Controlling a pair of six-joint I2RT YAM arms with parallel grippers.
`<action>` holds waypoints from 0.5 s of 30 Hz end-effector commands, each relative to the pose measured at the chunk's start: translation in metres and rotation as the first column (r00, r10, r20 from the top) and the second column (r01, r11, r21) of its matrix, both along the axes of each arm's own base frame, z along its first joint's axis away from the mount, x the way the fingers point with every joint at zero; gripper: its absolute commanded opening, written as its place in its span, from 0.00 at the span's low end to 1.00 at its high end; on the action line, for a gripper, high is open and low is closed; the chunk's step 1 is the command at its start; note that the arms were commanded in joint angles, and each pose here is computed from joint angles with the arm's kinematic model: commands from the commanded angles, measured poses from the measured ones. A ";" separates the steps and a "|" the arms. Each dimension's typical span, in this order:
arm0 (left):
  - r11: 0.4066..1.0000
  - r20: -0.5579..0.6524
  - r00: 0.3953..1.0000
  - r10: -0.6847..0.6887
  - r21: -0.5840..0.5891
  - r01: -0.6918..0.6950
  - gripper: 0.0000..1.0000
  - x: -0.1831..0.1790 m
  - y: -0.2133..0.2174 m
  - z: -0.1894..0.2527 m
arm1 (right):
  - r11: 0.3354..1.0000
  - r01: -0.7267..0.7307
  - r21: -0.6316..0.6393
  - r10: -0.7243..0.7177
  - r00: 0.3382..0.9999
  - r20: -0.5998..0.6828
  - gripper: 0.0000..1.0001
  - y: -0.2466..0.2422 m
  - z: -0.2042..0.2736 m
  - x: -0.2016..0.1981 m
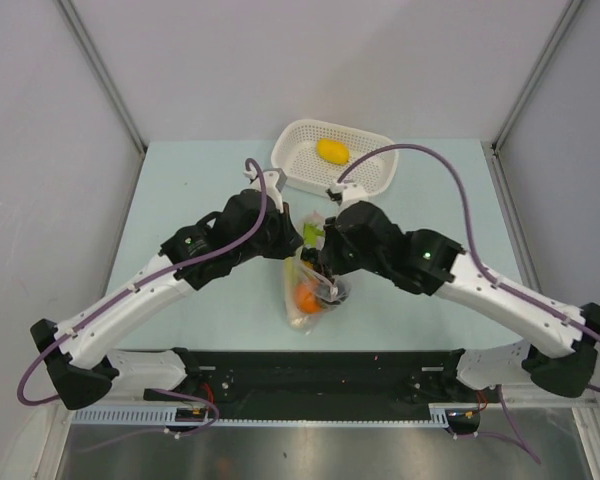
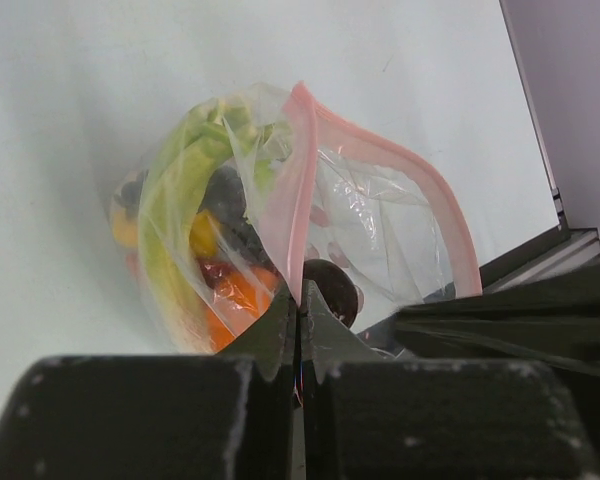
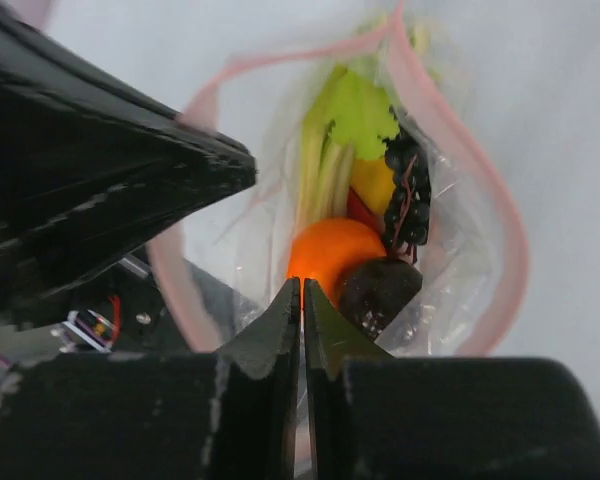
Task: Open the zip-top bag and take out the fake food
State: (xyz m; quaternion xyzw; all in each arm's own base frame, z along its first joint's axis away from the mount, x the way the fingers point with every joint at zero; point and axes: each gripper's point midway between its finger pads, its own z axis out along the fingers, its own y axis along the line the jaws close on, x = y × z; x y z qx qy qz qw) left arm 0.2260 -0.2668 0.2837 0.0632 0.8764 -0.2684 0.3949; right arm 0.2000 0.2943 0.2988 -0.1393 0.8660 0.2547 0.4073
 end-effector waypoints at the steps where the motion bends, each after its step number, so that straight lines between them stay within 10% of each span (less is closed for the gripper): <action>1: 0.998 0.049 0.998 -0.028 -0.061 0.031 0.00 0.001 -0.009 0.024 | 0.998 -0.003 -0.065 -0.002 0.997 -0.078 0.08 0.014 -0.033 0.005; 15: 0.998 -0.008 1.000 -0.025 -0.064 0.024 0.00 0.002 -0.019 0.002 | 0.985 -0.041 -0.169 -0.017 0.945 -0.327 0.26 -0.007 -0.122 0.003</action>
